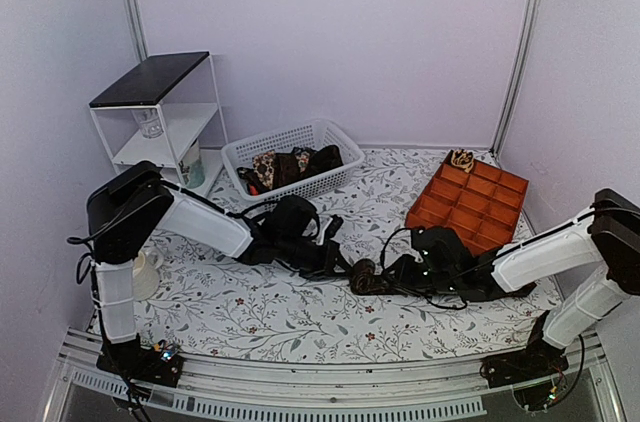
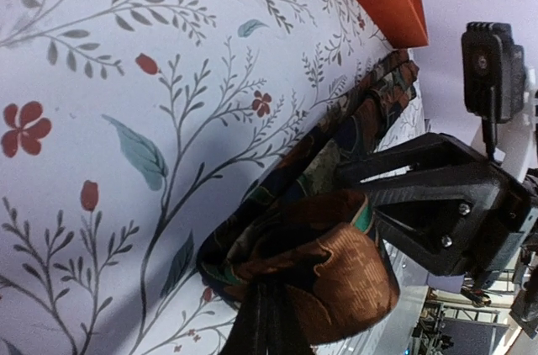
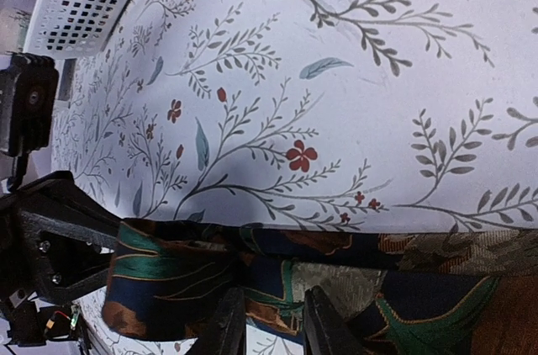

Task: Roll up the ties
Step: Roll the tie at the center of the board.

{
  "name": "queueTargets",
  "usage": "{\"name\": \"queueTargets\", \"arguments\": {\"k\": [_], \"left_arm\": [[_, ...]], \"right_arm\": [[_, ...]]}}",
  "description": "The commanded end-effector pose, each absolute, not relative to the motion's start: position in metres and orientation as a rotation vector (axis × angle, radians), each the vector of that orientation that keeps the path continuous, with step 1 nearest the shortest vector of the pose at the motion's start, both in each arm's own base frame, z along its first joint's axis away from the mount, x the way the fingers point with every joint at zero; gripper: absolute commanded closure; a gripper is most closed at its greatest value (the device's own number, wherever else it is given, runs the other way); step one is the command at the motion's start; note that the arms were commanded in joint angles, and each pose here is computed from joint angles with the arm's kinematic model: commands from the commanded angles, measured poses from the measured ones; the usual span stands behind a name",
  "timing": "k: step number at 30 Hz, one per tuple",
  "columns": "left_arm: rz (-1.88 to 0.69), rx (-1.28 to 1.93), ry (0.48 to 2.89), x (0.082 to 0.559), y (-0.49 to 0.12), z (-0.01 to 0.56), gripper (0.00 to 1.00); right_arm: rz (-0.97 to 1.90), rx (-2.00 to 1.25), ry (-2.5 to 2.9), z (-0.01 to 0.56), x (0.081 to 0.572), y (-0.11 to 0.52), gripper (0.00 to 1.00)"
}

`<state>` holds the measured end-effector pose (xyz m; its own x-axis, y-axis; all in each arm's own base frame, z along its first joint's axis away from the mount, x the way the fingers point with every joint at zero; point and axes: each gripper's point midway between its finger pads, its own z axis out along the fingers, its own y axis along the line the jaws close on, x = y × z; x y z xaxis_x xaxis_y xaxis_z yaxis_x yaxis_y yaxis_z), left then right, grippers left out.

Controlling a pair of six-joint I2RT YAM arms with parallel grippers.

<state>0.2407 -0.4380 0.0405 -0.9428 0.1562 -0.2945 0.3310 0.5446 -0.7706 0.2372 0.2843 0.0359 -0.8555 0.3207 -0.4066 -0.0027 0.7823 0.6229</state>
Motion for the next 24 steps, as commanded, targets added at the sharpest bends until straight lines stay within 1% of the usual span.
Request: {"name": "queueTargets", "arguments": {"k": [1, 5, 7, 14, 21, 24], "left_arm": [[-1.345, 0.463, 2.602, 0.233, -0.453, 0.038, 1.0], [-1.337, 0.484, 2.601, 0.232, -0.461, 0.043, 1.0], [-1.333, 0.48, 2.589, 0.232, -0.462, 0.048, 1.0], [-1.333, 0.493, 2.574, 0.227, -0.472, 0.057, 0.97], [-1.355, 0.516, 2.579, 0.22, -0.486, 0.058, 0.96], [-1.367, 0.53, 2.57, 0.219, -0.492, 0.06, 0.95]], "right_arm": [[0.868, 0.284, 2.414, 0.056, 0.239, 0.271, 0.74], [0.891, 0.319, 2.418, 0.059, 0.235, 0.262, 0.63], [0.914, 0.323, 2.416, 0.062, 0.231, 0.261, 0.6], [0.976, 0.334, 2.363, 0.081, 0.227, 0.257, 0.58], [1.021, 0.326, 2.377, 0.084, 0.225, 0.263, 0.49], [1.024, 0.324, 2.396, 0.081, 0.223, 0.265, 0.48]]}}
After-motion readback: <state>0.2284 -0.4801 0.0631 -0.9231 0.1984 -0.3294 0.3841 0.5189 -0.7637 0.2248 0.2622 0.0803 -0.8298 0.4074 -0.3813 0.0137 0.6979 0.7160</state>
